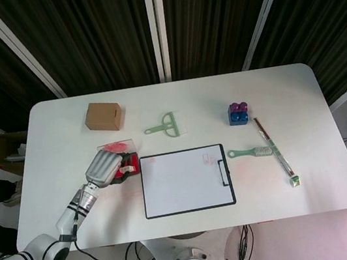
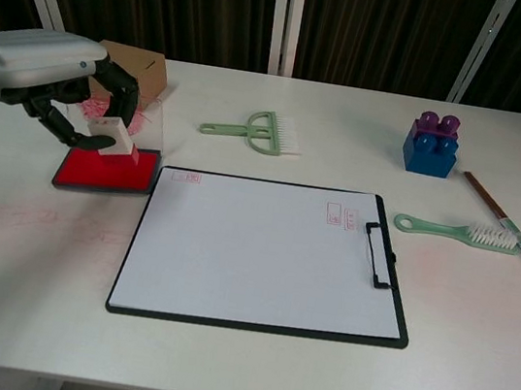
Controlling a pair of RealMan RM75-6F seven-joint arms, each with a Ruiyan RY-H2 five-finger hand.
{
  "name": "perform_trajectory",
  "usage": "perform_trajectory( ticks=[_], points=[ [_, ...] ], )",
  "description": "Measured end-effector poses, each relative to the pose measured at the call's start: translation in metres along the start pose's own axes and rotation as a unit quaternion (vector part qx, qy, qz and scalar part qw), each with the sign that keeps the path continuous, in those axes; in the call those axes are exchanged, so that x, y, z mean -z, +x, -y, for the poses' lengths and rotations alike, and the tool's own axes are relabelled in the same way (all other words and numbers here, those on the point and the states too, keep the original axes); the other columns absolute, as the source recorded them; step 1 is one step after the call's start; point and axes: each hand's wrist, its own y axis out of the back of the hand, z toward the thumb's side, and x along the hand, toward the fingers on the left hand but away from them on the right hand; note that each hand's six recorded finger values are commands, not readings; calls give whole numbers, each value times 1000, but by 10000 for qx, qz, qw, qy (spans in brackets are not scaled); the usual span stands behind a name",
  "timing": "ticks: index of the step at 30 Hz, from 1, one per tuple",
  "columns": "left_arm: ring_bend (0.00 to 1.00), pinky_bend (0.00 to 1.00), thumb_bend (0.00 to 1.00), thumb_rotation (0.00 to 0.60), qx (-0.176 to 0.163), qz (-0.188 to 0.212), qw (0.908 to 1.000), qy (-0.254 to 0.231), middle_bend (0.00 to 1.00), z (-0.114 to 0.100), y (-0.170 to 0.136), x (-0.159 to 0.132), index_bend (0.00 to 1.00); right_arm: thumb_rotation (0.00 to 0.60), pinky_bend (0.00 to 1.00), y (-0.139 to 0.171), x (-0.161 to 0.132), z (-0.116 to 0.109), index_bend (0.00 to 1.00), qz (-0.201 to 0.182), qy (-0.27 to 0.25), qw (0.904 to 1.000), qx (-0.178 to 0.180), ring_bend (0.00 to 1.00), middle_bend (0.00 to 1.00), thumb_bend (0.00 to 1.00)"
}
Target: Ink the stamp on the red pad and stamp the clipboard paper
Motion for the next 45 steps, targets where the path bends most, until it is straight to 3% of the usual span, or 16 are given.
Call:
perform_trajectory(
  ticks=[13,34,45],
  points=[
    [1000,1000,419,600,168,-197,9996,106,684,24,28,20,663,600,0,4,5,-11,0,78,-26,9999,138,0,0,285],
    [1000,1000,445,600,426,-430,9981,146,700,46,30,36,680,600,0,5,6,-2,0,87,3,10000,1,0,0,289],
    [1000,1000,446,600,207,-355,9991,131,700,33,29,34,680,600,0,4,2,-2,0,-96,-57,9998,166,0,0,290]
  ],
)
